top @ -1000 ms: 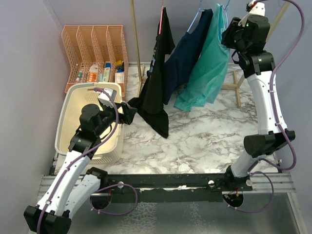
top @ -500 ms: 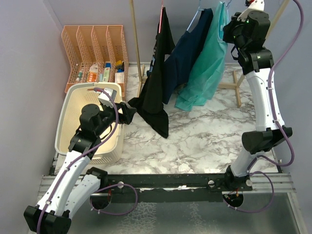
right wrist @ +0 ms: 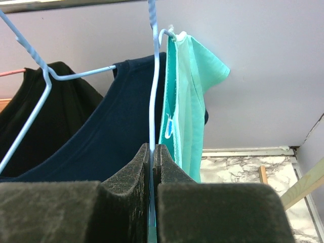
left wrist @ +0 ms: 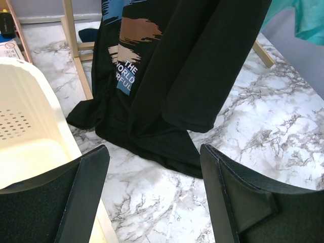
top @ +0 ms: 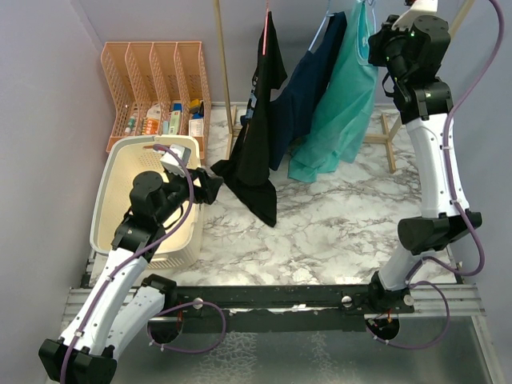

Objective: Remove the t-shirt from the hanger

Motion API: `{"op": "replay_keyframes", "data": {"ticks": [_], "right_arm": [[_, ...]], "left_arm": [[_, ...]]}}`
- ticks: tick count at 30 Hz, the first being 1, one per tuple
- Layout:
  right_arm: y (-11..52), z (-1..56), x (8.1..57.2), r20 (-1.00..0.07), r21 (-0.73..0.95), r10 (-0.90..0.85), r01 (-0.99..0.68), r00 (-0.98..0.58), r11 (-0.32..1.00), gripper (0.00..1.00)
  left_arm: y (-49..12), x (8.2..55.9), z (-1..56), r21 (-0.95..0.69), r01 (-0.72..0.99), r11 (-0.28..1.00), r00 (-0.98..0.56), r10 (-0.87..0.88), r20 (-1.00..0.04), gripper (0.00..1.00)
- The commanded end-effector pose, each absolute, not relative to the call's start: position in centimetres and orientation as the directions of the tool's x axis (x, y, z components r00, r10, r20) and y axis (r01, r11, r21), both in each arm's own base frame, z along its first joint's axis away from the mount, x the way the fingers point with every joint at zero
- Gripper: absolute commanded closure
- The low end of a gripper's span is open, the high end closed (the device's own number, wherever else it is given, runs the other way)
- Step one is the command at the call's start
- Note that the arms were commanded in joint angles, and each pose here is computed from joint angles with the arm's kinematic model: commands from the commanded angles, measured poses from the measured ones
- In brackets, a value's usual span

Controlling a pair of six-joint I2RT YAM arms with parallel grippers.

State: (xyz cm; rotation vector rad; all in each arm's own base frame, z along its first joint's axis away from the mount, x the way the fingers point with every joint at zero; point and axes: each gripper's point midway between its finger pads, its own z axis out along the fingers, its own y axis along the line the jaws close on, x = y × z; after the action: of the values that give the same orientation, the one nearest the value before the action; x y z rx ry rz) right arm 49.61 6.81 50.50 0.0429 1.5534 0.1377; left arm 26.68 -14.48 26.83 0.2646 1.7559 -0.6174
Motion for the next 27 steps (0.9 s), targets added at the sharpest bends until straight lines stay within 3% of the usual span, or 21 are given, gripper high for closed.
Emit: {"op": "replay_keyframes", "data": {"ticks": [1, 5, 11, 16, 18, 20, 22, 23, 25, 26, 27], "right_arm": [[5.8, 57.1, 45.1, -0.971, 0.116, 0.128, -0.072, 0.201, 0.991, 0.99], [5.4, 56.1, 43.4, -0.978, 0.127, 0.136, -0.062, 0.161, 0.99, 0.99], [5.4, 53.4, 38.1, -0.986, 0.142, 0.15, -0.093, 0.078, 0.985, 0.99], [7.7, 50.8, 31.9, -0.99, 0.14, 0.144, -0.265, -0.004, 0.954, 0.99], [9.3, 50.5, 28.9, -0.991, 0.133, 0.135, -0.379, -0.019, 0.916, 0.99], [11.3, 50.4, 25.7, -0.992, 0.118, 0.12, -0.516, -0.03, 0.848, 0.99], [13.0, 51.1, 22.5, -0.993, 0.106, 0.114, -0.629, -0.027, 0.77, 0.99], [13.7, 51.5, 21.0, -0.993, 0.098, 0.113, -0.679, -0.022, 0.728, 0.99], [14.9, 52.4, 18.0, -0.993, 0.08, 0.115, -0.761, -0.008, 0.643, 0.99], [15.3, 52.6, 16.8, -0.993, 0.072, 0.115, -0.794, -0.003, 0.604, 0.99], [15.7, 52.7, 15.8, -0.993, 0.072, 0.115, -0.82, -0.007, 0.567, 0.99]], "left_arm": [[-14.7, 26.5, 27.7, -0.257, 0.509, 0.821, -0.241, -0.151, -0.959, 0.2], [-14.6, 26.5, 28.1, -0.253, 0.506, 0.824, -0.227, -0.155, -0.961, 0.01], [-15.1, 26.3, 30.3, -0.228, 0.556, 0.8, -0.154, -0.17, -0.973, 0.01], [-18.0, 25.7, 33.2, -0.209, 0.7, 0.683, -0.131, -0.166, -0.978, 0.02], [-19.1, 25.3, 35.6, -0.196, 0.759, 0.621, -0.105, -0.181, -0.978, 0.13], [-19.9, 24.8, 38.3, -0.171, 0.807, 0.566, -0.071, -0.195, -0.978, 0.32], [-20.6, 24.0, 41.1, -0.135, 0.849, 0.512, -0.034, -0.202, -0.979, 0.71], [-20.9, 23.5, 42.6, -0.108, 0.87, 0.48, -0.01, -0.202, -0.979, 0.85], [-21.5, 22.1, 45.3, -0.053, 0.91, 0.411, 0.035, -0.204, -0.978, 0.92], [-21.8, 21.4, 46.6, -0.026, 0.927, 0.375, 0.056, -0.208, -0.977, 0.85], [-21.9, 20.6, 48.1, 0.002, 0.939, 0.343, 0.081, -0.216, -0.973, 0.71]]}}
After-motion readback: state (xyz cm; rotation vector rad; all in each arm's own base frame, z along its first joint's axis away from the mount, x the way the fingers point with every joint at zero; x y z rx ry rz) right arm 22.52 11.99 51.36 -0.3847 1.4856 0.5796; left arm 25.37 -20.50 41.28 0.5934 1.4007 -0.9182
